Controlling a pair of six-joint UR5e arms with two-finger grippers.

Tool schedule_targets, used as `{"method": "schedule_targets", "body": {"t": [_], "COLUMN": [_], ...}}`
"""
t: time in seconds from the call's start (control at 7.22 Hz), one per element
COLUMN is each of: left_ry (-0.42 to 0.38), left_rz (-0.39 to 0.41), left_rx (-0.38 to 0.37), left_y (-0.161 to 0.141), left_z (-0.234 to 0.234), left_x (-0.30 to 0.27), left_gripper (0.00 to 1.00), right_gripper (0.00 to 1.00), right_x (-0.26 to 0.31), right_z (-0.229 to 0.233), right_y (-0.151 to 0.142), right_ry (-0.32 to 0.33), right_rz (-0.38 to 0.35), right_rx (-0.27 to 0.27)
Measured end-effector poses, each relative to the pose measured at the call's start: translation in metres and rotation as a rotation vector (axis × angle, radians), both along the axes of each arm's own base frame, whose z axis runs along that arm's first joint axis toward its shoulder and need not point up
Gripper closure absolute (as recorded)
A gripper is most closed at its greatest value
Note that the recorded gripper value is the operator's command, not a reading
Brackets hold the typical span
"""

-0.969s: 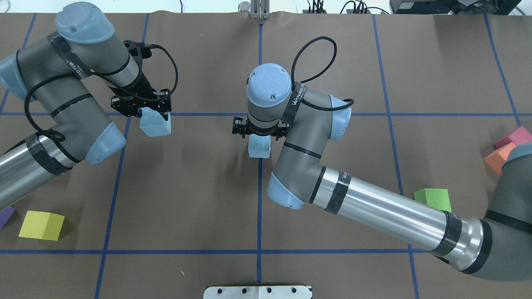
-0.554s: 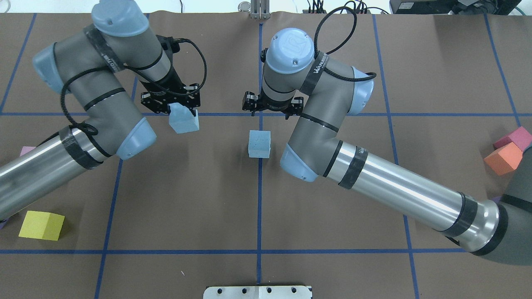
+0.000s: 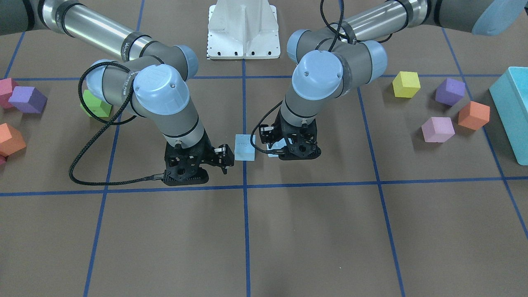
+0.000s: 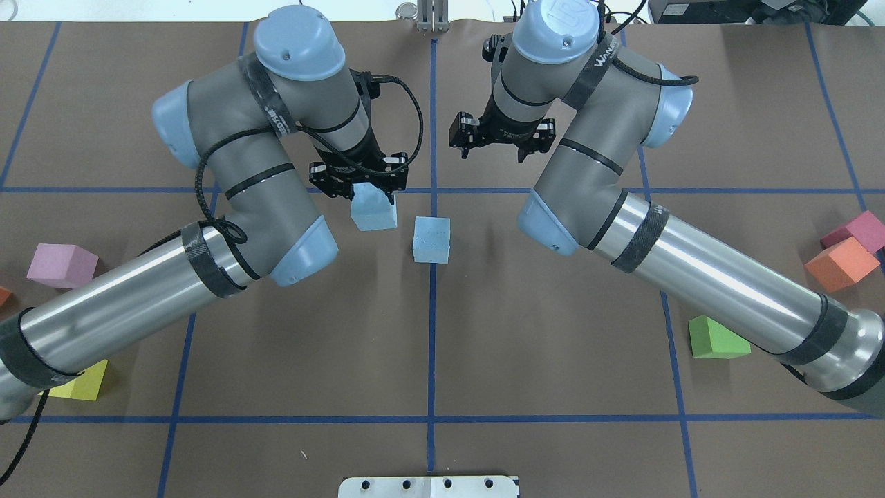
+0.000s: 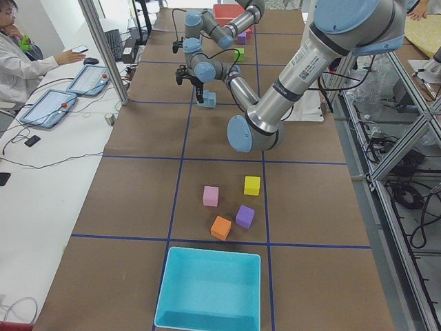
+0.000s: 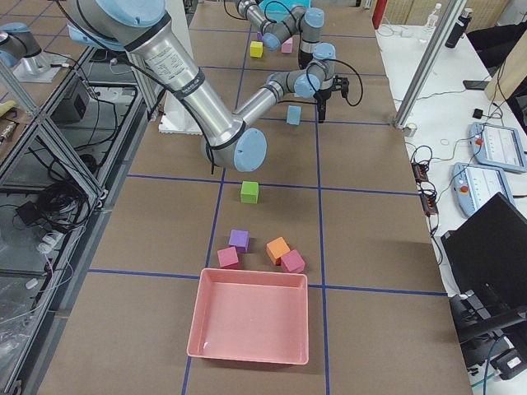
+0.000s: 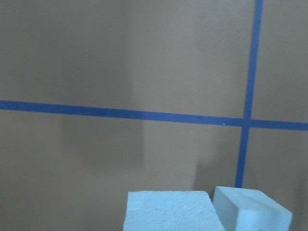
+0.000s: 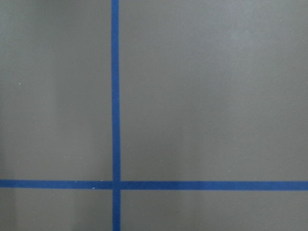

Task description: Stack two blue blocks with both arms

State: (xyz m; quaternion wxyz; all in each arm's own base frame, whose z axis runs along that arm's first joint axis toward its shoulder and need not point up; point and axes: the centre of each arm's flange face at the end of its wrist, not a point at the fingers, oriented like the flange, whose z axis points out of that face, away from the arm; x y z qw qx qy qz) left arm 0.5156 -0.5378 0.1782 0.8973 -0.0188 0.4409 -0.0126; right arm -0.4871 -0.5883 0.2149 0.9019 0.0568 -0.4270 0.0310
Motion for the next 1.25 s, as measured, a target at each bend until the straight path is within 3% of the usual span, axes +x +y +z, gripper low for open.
{"method": "schedule_targets", "body": {"t": [0.42, 0.83, 1.25], "left_ry": [-0.009, -0.007, 0.000], "left_rz": [0.014, 0.032, 0.036], "left_rx": [0.041, 0.036, 0.030], "left_y": [0.020, 0.031, 0.037], "left_z": [-0.021, -0.031, -0.041], "left_x": [0.034, 0.052, 0.061], "left_gripper": [0.43, 0.42, 0.42], "right_gripper": [0.00, 0.00, 0.00], "right_x": [0.008, 0.012, 0.014], "right_z": [0.016, 0.036, 0.047], "right_y": [-0.004, -0.002, -0.002], "right_ry": [0.013, -0.018, -0.017], "right_rz": [-0.008, -0.008, -0.004], "right_rx": [0.010, 0.049, 0.054]}}
